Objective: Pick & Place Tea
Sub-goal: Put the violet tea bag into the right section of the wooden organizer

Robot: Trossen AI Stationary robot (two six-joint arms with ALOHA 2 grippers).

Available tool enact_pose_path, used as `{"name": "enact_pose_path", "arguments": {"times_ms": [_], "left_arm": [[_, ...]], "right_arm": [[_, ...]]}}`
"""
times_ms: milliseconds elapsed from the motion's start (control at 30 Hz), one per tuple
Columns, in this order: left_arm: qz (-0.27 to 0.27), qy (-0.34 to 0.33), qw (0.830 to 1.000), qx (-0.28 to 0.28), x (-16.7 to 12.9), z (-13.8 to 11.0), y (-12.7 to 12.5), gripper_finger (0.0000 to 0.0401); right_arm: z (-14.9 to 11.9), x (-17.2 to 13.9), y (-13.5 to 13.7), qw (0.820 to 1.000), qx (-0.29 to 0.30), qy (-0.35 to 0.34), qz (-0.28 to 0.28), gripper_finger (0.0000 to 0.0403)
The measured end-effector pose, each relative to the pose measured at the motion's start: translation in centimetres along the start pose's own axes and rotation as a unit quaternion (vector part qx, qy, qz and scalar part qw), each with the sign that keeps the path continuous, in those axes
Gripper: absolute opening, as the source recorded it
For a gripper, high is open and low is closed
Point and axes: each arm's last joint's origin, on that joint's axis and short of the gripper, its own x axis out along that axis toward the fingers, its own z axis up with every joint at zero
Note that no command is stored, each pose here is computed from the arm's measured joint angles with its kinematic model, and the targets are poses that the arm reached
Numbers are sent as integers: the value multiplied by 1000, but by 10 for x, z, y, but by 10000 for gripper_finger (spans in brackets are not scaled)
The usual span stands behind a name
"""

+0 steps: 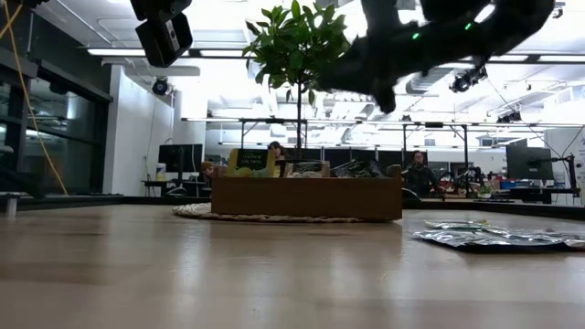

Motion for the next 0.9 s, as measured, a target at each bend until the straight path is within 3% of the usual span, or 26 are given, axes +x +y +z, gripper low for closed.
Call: {"name": "enact_pose_path", "arguments": {"times_ms": [133, 300, 533, 900], "left_arm": [[0, 3, 1000, 1, 0, 0, 0, 158], [14, 20, 1000, 9, 0, -4, 3, 158], [37, 44, 998, 14, 3, -12, 10, 158], [38, 75, 996, -37, 31, -38, 25, 158]], "right_arm": [[9, -26, 10, 999, 7, 43, 6, 13], [6, -59, 23, 993, 43, 112, 7, 7], [-22, -89, 53, 971, 79, 223, 24, 2], [-70, -110, 100, 958, 141, 249, 8, 1]]}}
